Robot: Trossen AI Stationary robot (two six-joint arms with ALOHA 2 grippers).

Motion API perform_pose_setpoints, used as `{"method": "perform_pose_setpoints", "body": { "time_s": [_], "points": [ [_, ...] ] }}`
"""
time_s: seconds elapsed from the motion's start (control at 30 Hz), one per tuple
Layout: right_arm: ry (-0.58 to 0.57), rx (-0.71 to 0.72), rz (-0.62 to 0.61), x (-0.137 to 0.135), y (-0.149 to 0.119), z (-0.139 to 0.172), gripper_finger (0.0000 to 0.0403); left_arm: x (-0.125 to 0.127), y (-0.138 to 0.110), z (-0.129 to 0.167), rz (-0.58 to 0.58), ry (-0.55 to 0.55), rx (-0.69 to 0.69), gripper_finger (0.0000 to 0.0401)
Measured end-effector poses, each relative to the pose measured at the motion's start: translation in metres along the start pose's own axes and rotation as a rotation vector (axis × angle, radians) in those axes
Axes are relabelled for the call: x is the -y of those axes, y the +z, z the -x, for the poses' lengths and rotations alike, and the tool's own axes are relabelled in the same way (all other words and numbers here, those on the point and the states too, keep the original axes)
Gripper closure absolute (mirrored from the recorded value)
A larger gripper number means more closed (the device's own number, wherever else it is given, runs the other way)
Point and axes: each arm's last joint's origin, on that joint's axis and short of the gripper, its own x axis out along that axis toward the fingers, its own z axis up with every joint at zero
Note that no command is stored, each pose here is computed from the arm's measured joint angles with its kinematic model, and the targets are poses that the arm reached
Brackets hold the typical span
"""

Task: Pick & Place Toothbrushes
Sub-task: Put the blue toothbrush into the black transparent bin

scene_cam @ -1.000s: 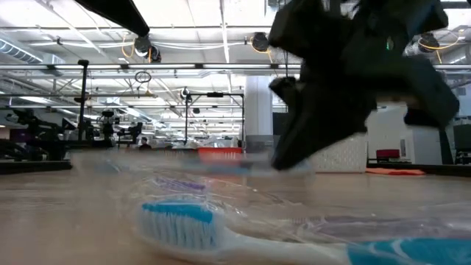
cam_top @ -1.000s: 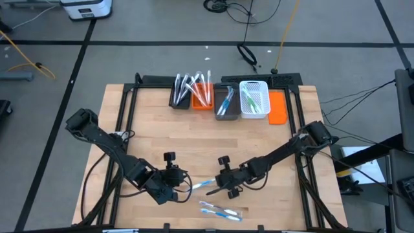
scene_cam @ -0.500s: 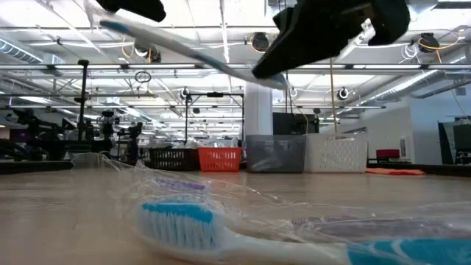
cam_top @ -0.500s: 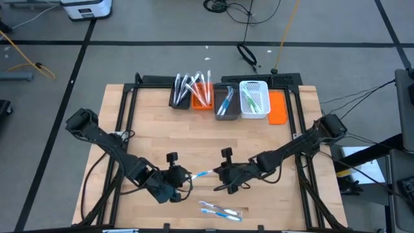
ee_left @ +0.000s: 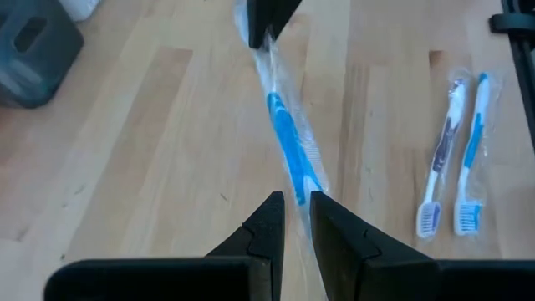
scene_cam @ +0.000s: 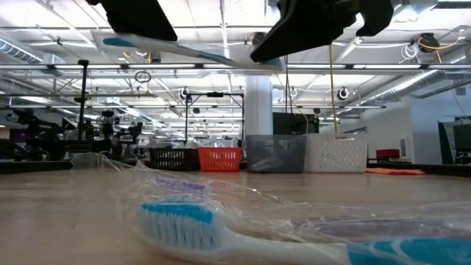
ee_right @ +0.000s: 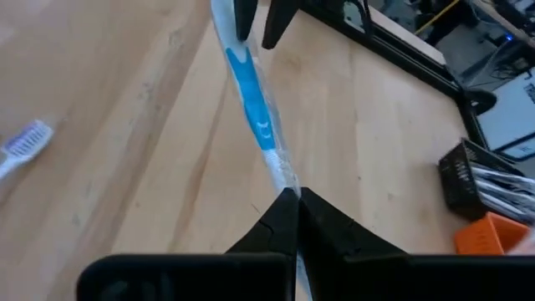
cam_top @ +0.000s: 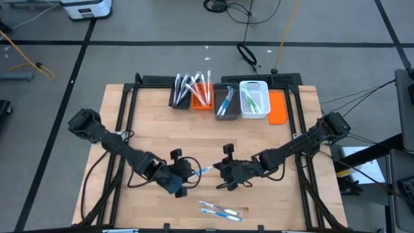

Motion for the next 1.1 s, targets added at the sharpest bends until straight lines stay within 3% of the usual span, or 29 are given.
{"method": "perform_pose_setpoints", "body": {
  "time_s": [0.5,0.7,1.1],
  "points": [
    [-0.027,-0.004,0.002,0.001,0.000,0.000,0.0403,-0.018,0.009,-0.011,-0.015,-0.110,-0.091,0.0338],
    [-0.043,-0.010,0.008,0.001,-0.001,0.000,0.0403,-0.032,0.012,-0.017,-0.007,-0.096,-0.126,0.0338],
    [-0.078,-0.019,0.024,0.002,-0.001,0.000,0.0403,-0.052,0.018,-0.025,0.028,-0.211,-0.209,0.0338]
  ]
}}
